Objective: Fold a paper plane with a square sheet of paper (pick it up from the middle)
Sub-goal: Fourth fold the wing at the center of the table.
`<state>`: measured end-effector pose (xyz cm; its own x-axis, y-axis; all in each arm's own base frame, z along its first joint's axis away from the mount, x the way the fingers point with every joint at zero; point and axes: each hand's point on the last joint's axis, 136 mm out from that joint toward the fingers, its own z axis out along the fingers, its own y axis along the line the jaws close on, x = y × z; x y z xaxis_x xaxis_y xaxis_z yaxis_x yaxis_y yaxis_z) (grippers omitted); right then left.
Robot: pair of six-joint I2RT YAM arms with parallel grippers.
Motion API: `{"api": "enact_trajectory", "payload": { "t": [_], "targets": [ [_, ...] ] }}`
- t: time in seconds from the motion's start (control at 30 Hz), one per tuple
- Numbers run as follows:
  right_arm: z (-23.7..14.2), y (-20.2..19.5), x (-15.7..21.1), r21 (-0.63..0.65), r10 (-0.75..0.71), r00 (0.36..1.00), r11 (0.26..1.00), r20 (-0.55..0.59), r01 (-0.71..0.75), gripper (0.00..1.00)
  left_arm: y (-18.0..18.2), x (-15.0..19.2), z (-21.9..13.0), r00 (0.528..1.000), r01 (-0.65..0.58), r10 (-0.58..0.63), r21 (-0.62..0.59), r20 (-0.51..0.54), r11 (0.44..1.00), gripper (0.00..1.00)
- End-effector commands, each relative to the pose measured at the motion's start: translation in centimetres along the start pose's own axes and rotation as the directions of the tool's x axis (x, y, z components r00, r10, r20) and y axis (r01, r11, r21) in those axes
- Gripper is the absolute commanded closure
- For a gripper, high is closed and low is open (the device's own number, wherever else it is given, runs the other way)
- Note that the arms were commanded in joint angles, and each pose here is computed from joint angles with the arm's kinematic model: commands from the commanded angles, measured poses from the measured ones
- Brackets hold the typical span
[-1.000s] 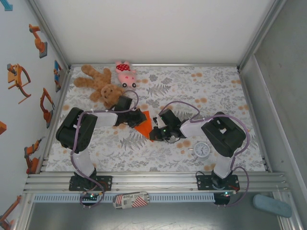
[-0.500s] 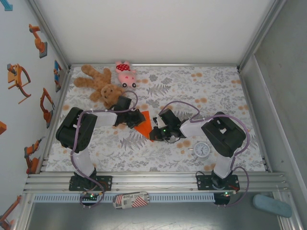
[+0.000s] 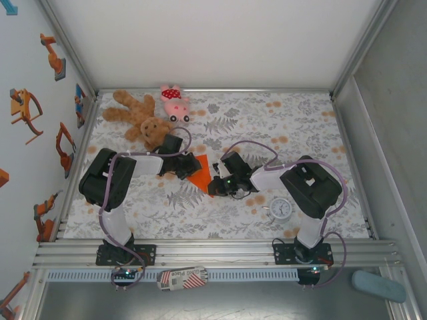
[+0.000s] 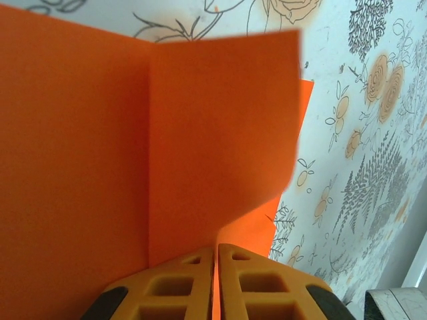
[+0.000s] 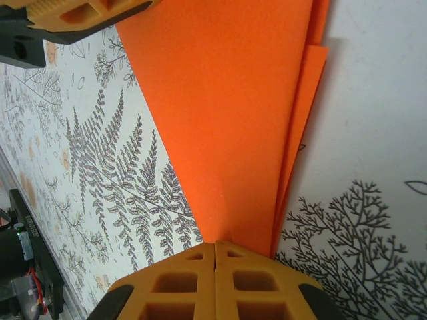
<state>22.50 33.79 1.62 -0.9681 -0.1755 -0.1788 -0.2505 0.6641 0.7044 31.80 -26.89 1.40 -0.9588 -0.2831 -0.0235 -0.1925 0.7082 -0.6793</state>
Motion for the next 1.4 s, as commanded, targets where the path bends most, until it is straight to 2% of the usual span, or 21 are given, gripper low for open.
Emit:
{"api": "enact_trajectory", "payload": {
  "t": [0.0, 0.1, 0.23, 0.4, 0.8, 1.37],
  "targets": [
    [0.2, -2.7, 2.0, 0.109, 0.043, 0.998, 0.993, -0.053, -0.038, 0.94, 1.1, -0.1, 0.4, 1.000, 0.005, -0.006, -0.039, -0.008, 0.999, 0.89],
    [-0.4, -1.3, 1.1, 0.073, 0.029, 0.999, 0.997, -0.019, -0.027, 0.93, 1.3, 0.0, 0.5, 1.000, 0.008, -0.008, -0.047, -0.011, 0.999, 0.89],
    [-2.6, 2.1, -1.4, 0.013, -0.023, 0.996, 1.000, 0.087, 0.022, 0.89, 1.6, 0.2, 0.6, 1.000, 0.008, -0.009, -0.057, -0.019, 0.998, 0.89],
    [-4.5, 3.2, -3.9, 0.053, -0.047, 0.979, 0.998, 0.199, 0.037, 0.89, 1.9, 0.3, 0.6, 1.000, 0.011, -0.012, -0.065, -0.021, 0.998, 0.89],
    [-0.8, 2.5, -4.6, 0.051, -0.024, 0.995, 0.999, 0.095, 0.020, 0.96, 1.9, 0.4, 0.7, 1.000, 0.011, -0.013, -0.065, -0.026, 0.998, 0.89],
    [1.3, -2.0, -1.5, 0.152, 0.048, 0.999, 0.987, -0.006, -0.046, 0.98, 1.6, 0.3, 0.5, 1.000, 0.006, -0.007, -0.059, -0.026, 0.998, 0.89]
  ]
}}
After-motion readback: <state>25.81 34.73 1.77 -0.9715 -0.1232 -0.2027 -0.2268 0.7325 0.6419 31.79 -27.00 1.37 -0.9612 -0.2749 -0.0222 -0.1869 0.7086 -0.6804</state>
